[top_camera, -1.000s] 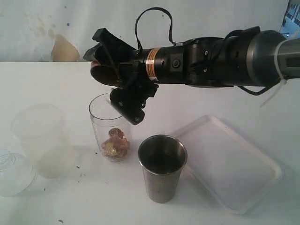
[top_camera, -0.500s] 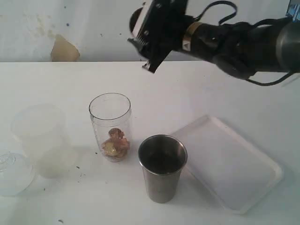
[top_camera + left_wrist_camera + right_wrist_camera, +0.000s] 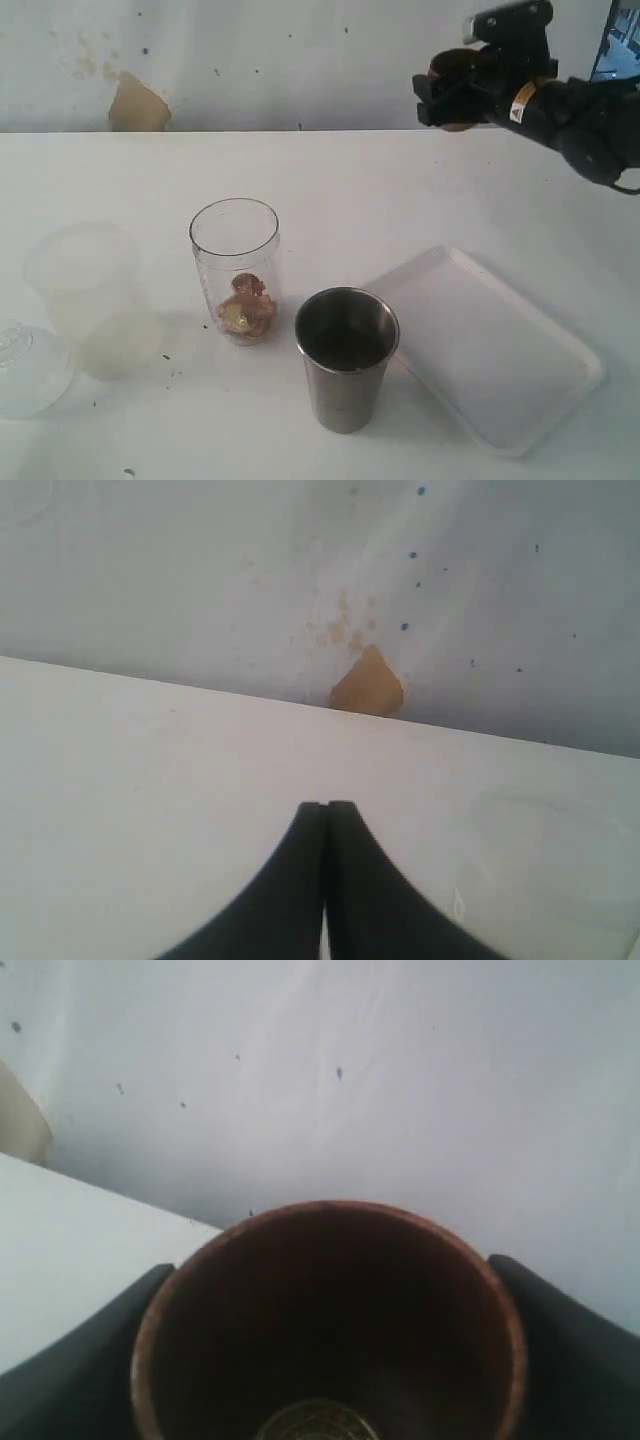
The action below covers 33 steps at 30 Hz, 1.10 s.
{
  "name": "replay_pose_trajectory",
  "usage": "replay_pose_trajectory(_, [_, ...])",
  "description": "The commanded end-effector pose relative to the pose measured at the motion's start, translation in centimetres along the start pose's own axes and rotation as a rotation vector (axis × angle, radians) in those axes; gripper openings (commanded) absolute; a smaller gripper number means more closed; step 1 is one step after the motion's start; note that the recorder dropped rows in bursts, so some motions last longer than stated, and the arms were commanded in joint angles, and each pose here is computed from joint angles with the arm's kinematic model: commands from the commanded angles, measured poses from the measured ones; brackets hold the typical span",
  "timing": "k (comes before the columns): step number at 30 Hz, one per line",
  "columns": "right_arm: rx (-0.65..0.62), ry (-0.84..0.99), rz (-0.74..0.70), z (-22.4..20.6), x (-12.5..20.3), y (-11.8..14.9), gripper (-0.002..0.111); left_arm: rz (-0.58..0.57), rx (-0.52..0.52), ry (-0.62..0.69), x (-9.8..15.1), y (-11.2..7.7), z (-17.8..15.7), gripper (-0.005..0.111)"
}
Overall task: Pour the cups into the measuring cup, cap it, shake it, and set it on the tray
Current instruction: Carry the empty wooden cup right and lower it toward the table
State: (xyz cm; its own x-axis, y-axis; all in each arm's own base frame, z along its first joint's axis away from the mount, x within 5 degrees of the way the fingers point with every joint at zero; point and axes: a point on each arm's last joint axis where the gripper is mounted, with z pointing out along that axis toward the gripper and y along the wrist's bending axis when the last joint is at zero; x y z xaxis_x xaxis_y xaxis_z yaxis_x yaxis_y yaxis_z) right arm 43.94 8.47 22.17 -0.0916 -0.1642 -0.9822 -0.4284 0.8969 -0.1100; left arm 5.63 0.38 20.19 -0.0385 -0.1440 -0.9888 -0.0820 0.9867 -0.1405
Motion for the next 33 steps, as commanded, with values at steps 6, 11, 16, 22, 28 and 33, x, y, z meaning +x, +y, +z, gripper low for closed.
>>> replay_pose_trajectory(6, [-0.054,-0.065,0.086,2.5,7.1,-1.2,0.0,-0.006,-0.003,-0.011,0.0,0.0,0.0,0.0])
replay_pose_trajectory(11, [-0.123,-0.09,0.114,4.6,9.9,0.5,0.0,-0.006,-0.003,-0.015,0.0,0.0,0.0,0.0])
replay_pose_trajectory(16, [-0.155,-0.064,0.108,6.2,11.0,2.2,0.0,-0.002,-0.003,-0.019,0.0,0.0,0.0,0.0])
replay_pose_trajectory(22, [-0.191,-0.054,0.086,6.7,11.2,4.3,0.0,0.001,-0.003,-0.019,0.0,0.0,0.0,0.0])
replay_pose_trajectory(28, [-0.177,-0.017,0.047,6.9,11.4,4.2,0.0,0.001,-0.003,-0.019,0.0,0.0,0.0,0.0])
replay_pose_trajectory(33, [-0.18,-0.029,0.044,7.0,11.2,4.2,0.009,0.001,-0.003,-0.019,0.0,0.0,0.0,0.0])
